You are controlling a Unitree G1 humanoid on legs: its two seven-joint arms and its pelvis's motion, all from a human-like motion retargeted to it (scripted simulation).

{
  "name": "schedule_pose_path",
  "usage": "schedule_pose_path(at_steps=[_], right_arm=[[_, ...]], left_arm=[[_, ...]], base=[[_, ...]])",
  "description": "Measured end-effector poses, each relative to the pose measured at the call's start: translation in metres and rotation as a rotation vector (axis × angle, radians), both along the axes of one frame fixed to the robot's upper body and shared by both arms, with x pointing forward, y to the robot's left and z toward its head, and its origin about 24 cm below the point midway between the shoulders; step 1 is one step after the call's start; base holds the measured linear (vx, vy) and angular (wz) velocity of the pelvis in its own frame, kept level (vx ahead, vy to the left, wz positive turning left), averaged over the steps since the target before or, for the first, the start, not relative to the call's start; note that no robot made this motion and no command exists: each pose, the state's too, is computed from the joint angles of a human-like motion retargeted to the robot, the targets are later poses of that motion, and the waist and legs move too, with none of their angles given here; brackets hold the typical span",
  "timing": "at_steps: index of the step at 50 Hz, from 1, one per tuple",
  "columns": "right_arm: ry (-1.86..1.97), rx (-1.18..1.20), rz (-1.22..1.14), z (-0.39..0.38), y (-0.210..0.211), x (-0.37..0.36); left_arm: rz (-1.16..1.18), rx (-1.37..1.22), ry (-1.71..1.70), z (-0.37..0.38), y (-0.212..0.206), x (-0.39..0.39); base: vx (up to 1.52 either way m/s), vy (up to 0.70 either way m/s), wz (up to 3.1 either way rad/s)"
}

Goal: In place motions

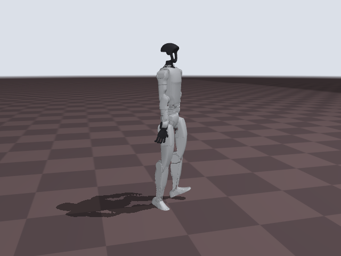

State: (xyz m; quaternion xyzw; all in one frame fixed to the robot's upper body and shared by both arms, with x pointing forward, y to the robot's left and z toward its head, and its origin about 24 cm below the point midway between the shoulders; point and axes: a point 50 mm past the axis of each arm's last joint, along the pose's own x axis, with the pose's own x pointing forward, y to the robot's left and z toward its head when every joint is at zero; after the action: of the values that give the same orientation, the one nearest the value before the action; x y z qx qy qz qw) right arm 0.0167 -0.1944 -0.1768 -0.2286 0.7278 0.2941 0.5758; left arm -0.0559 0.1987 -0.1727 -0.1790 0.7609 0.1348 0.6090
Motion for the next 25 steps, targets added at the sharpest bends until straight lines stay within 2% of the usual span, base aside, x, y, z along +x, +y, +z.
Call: schedule_pose_path(at_steps=[12,25], right_arm=[[-0.035,0.037,0.024,-0.001,0.008,0.012],[-0.06,0.062,0.035,-0.001,0.013,0.02]], left_arm=[[-0.062,-0.005,-0.088,-0.002,0.007,0.025],[-0.068,-0.028,-0.045,-0.001,0.002,0.013]], base=[[0.0,0.0,0.0],[0.0,0.0,0.0]])
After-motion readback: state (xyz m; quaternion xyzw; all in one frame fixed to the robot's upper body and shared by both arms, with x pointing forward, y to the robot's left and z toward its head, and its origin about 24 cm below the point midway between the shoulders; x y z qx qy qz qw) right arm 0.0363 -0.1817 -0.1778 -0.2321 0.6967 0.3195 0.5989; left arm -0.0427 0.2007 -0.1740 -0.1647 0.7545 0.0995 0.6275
